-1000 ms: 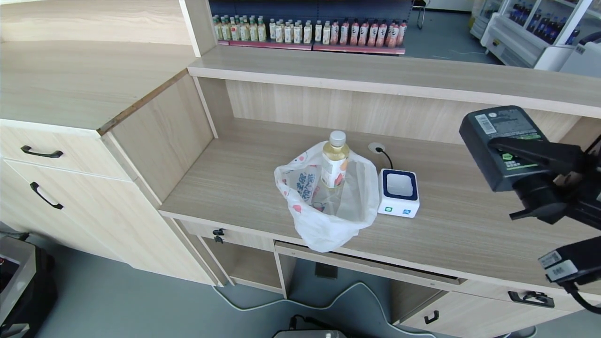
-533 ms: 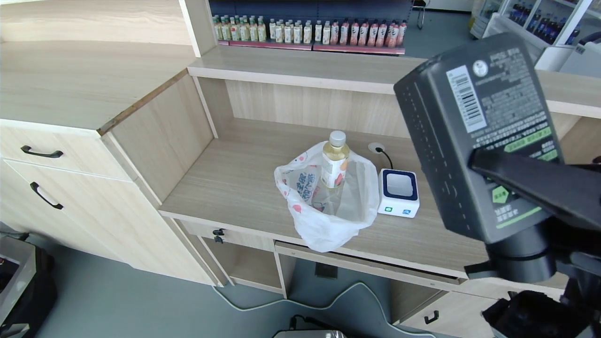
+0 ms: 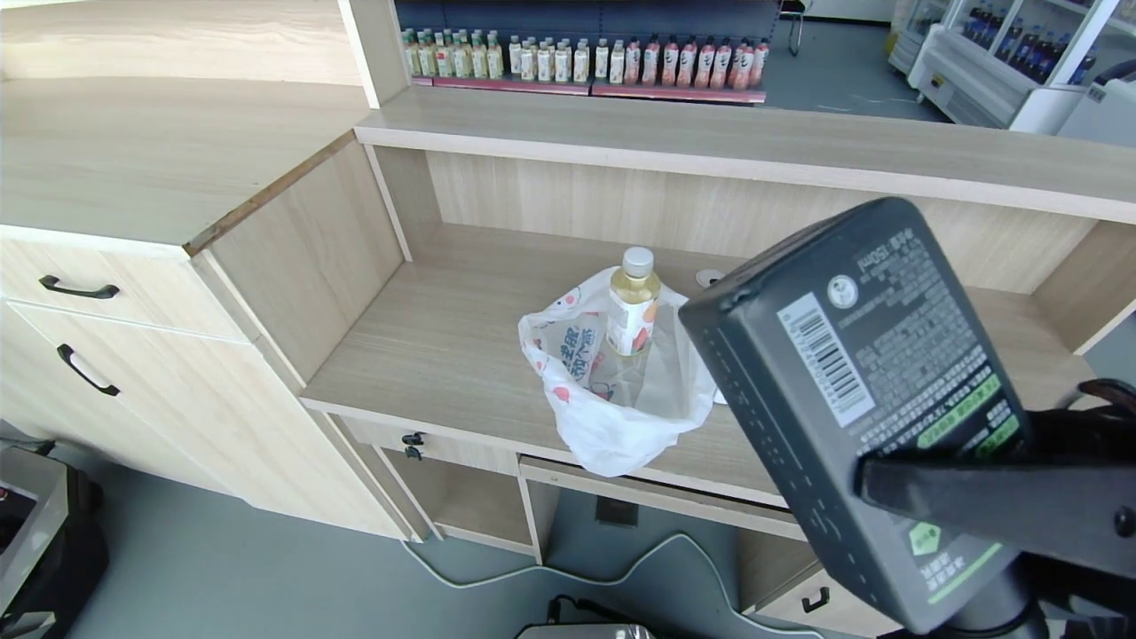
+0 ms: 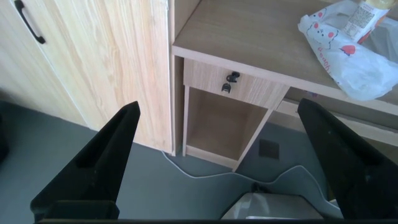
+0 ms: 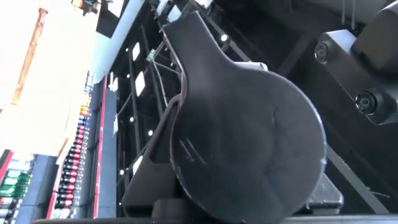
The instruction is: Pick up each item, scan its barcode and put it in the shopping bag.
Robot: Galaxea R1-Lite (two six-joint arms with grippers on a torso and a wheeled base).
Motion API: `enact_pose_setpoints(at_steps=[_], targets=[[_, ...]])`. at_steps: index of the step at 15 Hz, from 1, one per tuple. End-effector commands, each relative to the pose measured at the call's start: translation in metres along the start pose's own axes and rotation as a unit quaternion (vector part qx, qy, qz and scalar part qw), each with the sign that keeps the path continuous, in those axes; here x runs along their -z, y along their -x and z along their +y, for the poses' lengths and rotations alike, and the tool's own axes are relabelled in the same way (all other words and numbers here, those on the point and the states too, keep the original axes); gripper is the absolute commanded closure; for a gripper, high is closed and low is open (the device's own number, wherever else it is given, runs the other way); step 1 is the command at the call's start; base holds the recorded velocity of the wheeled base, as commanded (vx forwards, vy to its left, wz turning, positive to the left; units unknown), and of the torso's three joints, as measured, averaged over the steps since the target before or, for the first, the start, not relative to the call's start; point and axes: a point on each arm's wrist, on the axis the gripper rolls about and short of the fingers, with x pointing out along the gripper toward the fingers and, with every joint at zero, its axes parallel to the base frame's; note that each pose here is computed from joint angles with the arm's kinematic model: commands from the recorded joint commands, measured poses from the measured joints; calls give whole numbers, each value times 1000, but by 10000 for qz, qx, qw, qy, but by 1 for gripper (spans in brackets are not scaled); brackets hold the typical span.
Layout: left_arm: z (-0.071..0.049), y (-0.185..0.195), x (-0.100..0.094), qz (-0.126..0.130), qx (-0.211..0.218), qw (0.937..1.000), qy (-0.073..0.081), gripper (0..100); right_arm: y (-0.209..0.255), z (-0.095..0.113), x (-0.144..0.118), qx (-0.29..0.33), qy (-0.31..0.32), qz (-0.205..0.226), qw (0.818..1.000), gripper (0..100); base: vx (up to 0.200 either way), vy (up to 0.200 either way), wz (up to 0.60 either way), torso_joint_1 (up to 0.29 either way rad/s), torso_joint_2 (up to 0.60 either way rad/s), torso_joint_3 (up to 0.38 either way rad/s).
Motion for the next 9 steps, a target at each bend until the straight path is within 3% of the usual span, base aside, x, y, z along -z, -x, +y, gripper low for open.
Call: enact_pose_setpoints(at_steps=[1, 9], targets=[[0, 0, 0, -3, -8, 10000, 1, 0, 5, -11, 2, 90, 58, -25, 9999, 100, 0, 0, 0, 0, 0, 0], [0, 0, 0, -3, 0, 10000, 1, 0, 15, -23, -2, 142, 25, -209, 9997, 100, 0, 0, 0, 0, 0, 0]])
